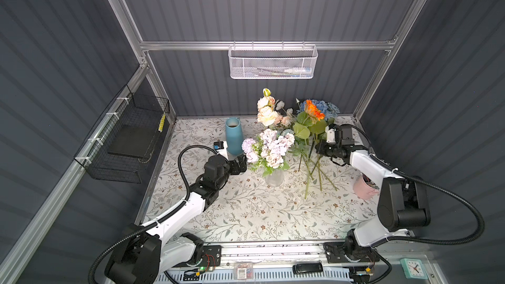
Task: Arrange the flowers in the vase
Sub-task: 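Pull the blue hydrangea up and out of the pile with the right gripper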
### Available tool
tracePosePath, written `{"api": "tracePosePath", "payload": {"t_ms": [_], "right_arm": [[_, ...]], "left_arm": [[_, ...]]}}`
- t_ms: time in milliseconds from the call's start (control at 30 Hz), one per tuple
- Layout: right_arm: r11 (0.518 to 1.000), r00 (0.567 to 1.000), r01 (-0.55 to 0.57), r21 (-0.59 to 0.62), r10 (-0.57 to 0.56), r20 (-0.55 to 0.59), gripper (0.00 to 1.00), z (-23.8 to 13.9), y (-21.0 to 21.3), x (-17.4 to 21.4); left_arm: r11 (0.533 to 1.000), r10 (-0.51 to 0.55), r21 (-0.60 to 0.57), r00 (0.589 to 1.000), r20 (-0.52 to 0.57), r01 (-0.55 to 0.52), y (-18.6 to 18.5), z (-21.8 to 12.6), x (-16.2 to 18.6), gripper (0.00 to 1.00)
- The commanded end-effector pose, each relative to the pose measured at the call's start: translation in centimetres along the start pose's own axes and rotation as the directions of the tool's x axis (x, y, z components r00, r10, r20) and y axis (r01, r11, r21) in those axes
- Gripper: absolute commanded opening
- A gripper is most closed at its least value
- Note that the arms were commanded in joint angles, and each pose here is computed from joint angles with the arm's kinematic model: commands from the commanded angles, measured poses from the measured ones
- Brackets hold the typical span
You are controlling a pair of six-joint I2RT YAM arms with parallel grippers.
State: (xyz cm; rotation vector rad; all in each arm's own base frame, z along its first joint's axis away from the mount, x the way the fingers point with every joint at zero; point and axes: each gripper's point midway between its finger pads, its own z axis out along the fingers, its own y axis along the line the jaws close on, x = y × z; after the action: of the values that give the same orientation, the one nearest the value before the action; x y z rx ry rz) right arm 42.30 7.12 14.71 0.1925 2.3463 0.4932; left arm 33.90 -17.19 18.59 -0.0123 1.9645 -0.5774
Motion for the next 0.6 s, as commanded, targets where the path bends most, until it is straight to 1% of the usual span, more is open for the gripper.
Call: {"api": "tracePosePath", "payload": {"t_ms": [0, 67, 100, 233, 333, 400, 500, 567], "right_arm": [[0.998, 0.997, -0.016, -0.067, 0.021, 0.068, 0.00, -2.2, 1.1, -1.4], [0.995, 0.993, -0.035, -0.094, 0.045, 0.107, 0.00, -3.7, 1.4, -2.1], [0.990, 0.992, -0.040, -0.132, 0.055, 0.113, 0.00, -4.3, 2.0, -2.2], [0.972, 0.979, -0.083, -0.221, 0.120, 0.163, 0.00, -6.8, 3.0, -3.2], [0.953, 0.969, -0.118, -0.277, 0.172, 0.179, 0.00, -7.9, 3.4, -3.6], [0.945, 0.960, -0.146, -0.293, 0.207, 0.190, 0.00, -8.4, 3.1, -3.5], [0.934, 0.937, -0.188, -0.305, 0.264, 0.229, 0.00, -9.0, 2.3, -3.5], [0.916, 0.907, -0.246, -0.316, 0.333, 0.260, 0.00, -9.4, 1.2, -3.8]], "left_arm": [[1.000, 0.004, -0.009, 1.000, 0.024, -0.004, 0.3, 0.0, -0.5, 0.99], [1.000, 0.006, -0.004, 1.000, 0.029, -0.006, 0.2, 0.0, -0.7, 0.99], [1.000, 0.007, -0.003, 0.999, 0.032, -0.007, 0.1, 0.0, -0.8, 0.99], [1.000, 0.006, 0.006, 0.999, 0.041, -0.007, -0.2, 0.0, -1.2, 0.99], [1.000, 0.004, 0.015, 0.999, 0.045, -0.004, -0.4, 0.1, -1.3, 0.99], [1.000, 0.003, 0.017, 0.999, 0.046, -0.004, -0.4, 0.1, -1.4, 0.99], [1.000, 0.003, 0.020, 0.999, 0.050, -0.004, -0.5, 0.1, -1.5, 0.99], [1.000, 0.001, 0.022, 0.999, 0.052, -0.003, -0.6, 0.0, -1.6, 0.99]]}}
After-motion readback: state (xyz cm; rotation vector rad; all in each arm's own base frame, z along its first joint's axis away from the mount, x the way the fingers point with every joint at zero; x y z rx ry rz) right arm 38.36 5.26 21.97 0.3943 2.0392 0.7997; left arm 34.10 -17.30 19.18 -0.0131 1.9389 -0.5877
